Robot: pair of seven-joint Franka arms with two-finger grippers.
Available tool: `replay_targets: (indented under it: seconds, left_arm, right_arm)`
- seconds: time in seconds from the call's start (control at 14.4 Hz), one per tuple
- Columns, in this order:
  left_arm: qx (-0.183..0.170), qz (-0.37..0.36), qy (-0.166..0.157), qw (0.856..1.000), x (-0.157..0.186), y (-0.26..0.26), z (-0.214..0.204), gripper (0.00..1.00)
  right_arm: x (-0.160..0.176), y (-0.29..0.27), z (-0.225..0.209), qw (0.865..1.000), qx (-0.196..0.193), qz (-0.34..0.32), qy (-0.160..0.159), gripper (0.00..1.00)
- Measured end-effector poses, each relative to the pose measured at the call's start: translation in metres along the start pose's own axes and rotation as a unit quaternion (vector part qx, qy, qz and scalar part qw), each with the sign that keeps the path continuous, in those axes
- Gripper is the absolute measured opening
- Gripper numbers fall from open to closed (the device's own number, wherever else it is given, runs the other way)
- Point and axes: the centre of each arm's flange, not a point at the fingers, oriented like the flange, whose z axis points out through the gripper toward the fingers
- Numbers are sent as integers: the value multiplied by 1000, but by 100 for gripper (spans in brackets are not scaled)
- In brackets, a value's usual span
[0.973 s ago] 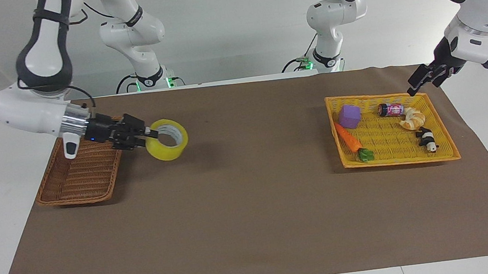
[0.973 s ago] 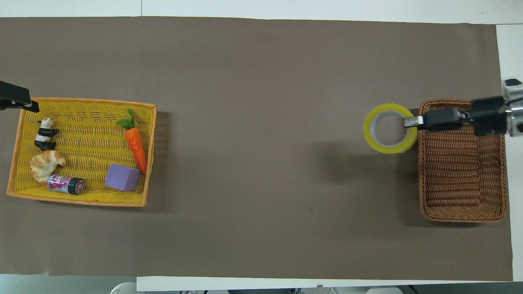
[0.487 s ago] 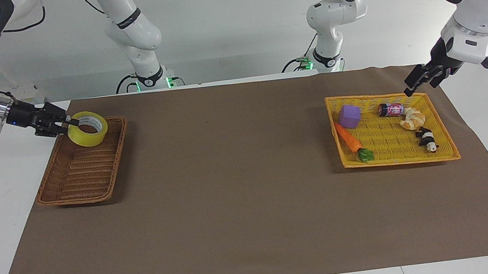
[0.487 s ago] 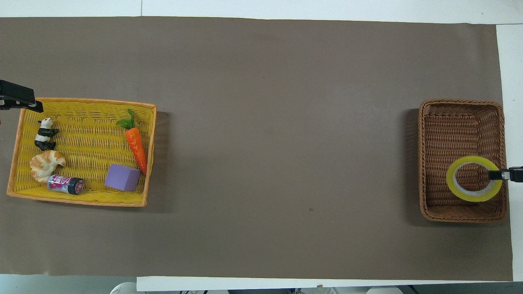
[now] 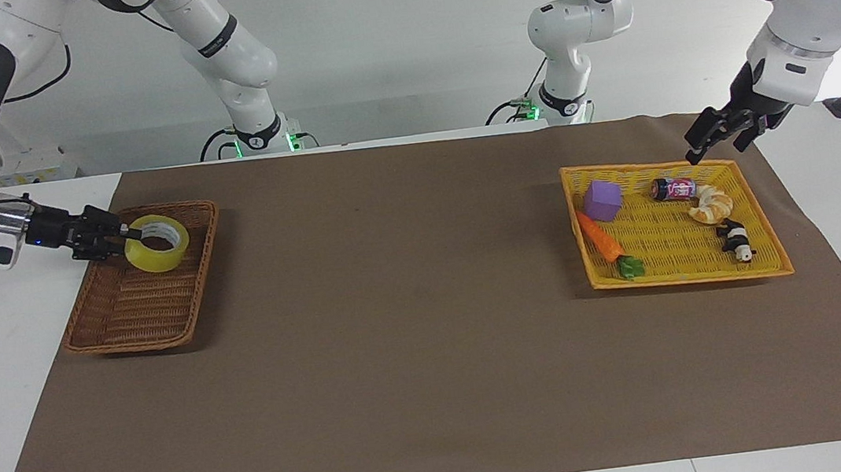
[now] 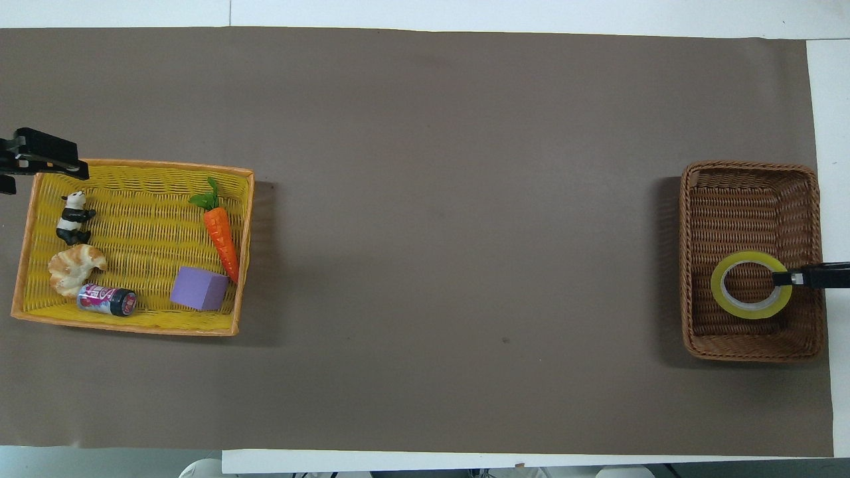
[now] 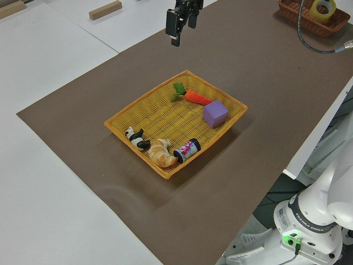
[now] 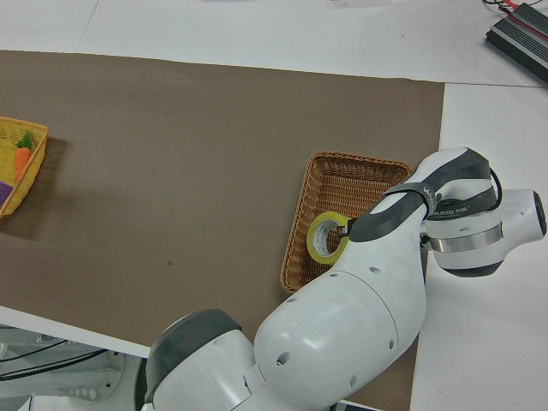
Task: Move tape to another basket
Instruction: 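Open the right gripper to release the tape and draw back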
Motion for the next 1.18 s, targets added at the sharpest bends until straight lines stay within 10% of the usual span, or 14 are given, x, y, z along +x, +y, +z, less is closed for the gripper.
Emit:
replay_targets:
  seconds: [0.76,1.18]
  left_arm:
    - [10,16,-17,1000,0,-10,-15,100]
    - [10,13,-17,1000,0,-17,-15,100]
  right_arm:
    - [12,20,12,1000,-5,6,13,54]
    - [31,14,11,999,-51,-12,11,100]
